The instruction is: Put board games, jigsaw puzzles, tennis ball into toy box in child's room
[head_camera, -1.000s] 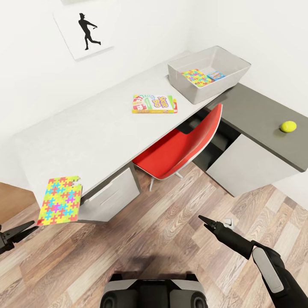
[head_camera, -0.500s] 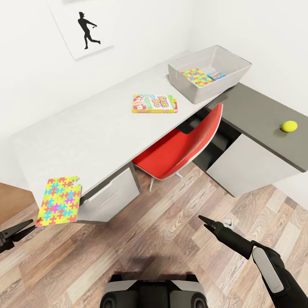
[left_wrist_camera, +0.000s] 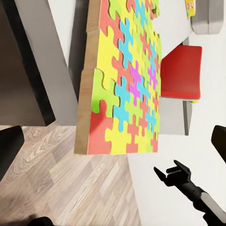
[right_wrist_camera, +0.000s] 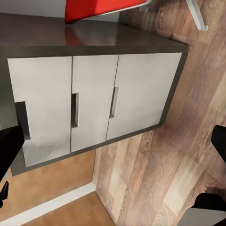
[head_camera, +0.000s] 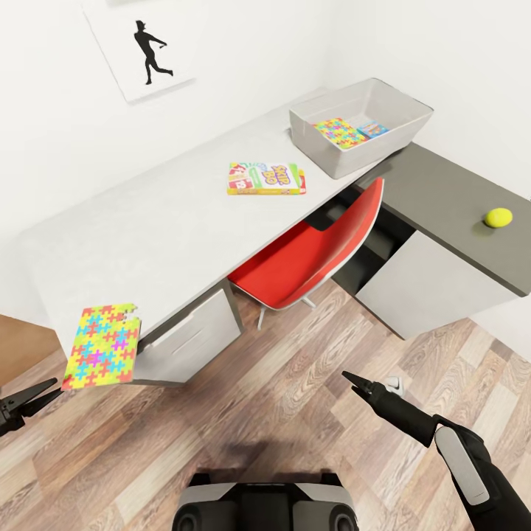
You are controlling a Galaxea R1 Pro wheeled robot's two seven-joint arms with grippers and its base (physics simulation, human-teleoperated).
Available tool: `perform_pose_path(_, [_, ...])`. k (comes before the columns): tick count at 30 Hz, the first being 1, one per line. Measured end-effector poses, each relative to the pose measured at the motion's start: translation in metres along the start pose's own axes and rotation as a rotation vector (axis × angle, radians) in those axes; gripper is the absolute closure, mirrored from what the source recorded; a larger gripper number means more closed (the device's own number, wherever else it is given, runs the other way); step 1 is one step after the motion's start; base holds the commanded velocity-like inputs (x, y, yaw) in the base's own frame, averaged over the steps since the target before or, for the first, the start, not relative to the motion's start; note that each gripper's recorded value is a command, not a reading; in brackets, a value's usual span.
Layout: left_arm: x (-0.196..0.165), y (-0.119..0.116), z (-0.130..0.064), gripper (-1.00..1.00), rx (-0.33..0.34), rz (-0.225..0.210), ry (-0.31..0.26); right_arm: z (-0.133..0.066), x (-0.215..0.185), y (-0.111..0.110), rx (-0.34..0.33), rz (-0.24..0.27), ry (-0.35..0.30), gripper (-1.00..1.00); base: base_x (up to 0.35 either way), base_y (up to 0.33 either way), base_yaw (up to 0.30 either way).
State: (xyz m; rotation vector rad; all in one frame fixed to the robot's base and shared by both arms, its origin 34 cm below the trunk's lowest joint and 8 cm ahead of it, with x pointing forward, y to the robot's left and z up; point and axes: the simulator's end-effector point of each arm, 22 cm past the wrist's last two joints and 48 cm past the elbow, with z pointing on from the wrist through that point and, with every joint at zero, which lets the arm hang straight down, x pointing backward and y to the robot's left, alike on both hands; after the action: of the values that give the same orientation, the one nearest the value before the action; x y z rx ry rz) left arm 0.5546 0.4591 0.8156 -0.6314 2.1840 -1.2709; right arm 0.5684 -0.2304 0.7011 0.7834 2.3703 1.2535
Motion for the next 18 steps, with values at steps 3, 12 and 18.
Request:
perform_pose_path(3, [0.0003, 0.0003, 0.0002, -1.0, -0.001, -0.001, 0.001, -0.0001, -0.0002, -0.0002, 0.001, 0.0, 0.0, -1.0, -0.105, -0.094, 0.0])
perform_pose_path(12, [0.0005, 0.0004, 0.0001, -1.0, -0.002, -0.007, 0.002, -0.0002, -0.0001, -0.0001, 0.0, 0.0, 0.0, -1.0, -0.083, -0.098, 0.0])
perform_pose_path(18, [0.0005, 0.0004, 0.0, -1.0, -0.002, -0.007, 0.002, -0.0002, -0.0001, -0.0001, 0.0, 0.0, 0.0, -1.0, -0.016, -0.021, 0.0])
